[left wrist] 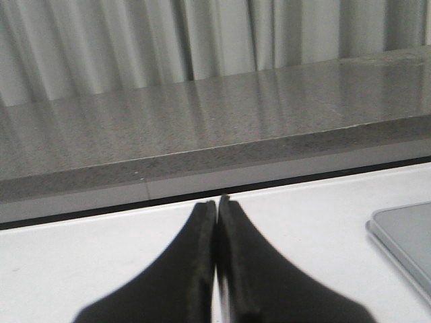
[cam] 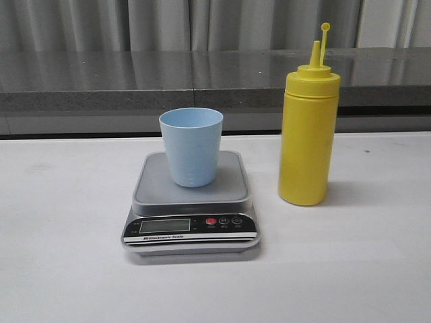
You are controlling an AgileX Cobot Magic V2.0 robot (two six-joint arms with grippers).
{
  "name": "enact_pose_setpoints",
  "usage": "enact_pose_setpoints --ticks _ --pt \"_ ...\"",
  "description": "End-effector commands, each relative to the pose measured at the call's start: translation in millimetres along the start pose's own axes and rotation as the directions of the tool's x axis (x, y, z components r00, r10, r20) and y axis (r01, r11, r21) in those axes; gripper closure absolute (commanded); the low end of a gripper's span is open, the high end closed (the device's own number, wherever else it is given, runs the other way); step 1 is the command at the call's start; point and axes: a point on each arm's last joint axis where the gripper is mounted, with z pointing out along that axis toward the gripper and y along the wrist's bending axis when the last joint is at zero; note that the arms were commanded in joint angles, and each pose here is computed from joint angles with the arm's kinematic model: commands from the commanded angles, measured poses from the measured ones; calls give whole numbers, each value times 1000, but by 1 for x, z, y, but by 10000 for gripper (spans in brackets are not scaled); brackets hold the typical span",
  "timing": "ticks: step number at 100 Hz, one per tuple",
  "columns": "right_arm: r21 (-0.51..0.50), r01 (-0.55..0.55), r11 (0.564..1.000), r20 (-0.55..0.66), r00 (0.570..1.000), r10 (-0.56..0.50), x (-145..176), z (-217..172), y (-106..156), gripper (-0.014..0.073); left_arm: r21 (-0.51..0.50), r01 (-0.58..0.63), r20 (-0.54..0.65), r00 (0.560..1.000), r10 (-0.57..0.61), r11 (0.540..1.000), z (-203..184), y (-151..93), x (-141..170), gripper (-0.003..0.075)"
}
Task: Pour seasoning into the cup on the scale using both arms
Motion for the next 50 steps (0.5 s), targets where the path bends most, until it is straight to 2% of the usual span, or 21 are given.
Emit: enact_pose_setpoints --ticks 1,29,50 --pt "6 11 1000 98 995 -12 -8 -2 0 715 -47 0 132 991 6 999 -7 3 -4 738" --pt "6 11 1000 98 995 -12 -8 -2 0 715 -81 11 232 973 8 997 -26 2 22 738" --pt "6 11 1000 98 995 -12 -8 -2 0 715 -85 4 183 983 12 996 -26 2 26 738"
